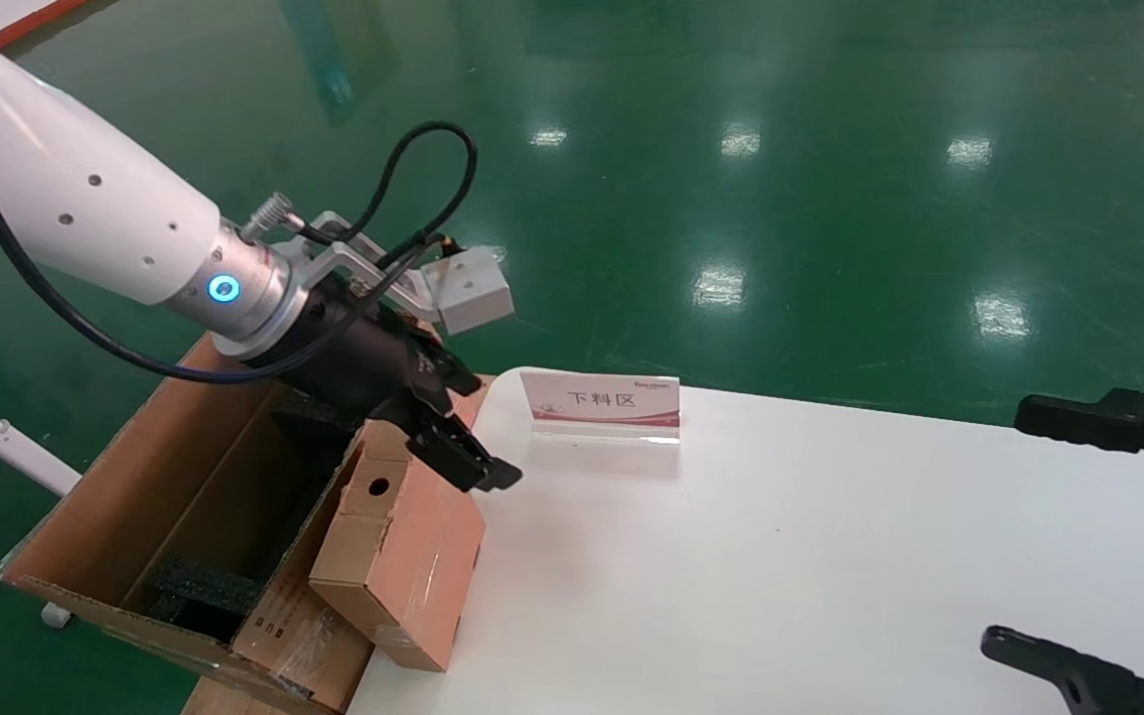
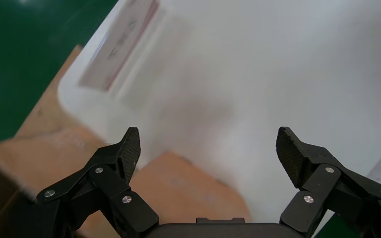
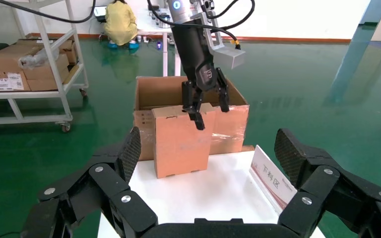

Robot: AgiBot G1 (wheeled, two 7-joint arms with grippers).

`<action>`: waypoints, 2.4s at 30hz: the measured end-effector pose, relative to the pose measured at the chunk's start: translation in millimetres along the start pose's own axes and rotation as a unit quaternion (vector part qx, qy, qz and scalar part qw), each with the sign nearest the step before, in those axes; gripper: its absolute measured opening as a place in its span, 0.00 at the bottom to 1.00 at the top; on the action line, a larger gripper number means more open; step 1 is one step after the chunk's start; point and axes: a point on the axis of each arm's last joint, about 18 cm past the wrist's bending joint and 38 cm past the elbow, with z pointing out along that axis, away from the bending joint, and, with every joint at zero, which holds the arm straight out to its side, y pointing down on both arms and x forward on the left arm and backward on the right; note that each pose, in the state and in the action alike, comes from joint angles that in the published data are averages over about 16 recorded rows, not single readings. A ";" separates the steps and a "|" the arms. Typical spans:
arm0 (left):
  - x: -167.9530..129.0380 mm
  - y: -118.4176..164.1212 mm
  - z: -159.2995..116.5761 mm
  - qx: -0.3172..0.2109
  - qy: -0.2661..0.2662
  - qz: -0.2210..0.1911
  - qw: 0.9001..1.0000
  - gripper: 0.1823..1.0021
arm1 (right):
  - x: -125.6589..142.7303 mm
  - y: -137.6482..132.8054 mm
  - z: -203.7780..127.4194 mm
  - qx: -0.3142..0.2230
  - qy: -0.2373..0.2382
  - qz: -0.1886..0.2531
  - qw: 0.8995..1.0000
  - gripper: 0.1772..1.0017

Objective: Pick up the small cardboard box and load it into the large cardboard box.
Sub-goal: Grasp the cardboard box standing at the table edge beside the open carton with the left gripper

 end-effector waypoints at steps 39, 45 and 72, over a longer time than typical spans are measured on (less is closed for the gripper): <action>0.0 34.3 -13.9 -0.146 -0.055 -0.158 0.975 1.00 | 0.0 0.0 0.0 0.000 0.000 0.000 1.000 1.00; 2.0 39.6 -6.7 -0.155 -0.051 -0.165 0.973 1.00 | 0.0 0.0 0.0 0.000 0.000 0.000 1.000 1.00; 0.8 48.5 11.4 -0.138 -0.043 -0.190 0.971 1.00 | 0.1 0.0 -0.1 0.000 0.000 0.000 1.000 1.00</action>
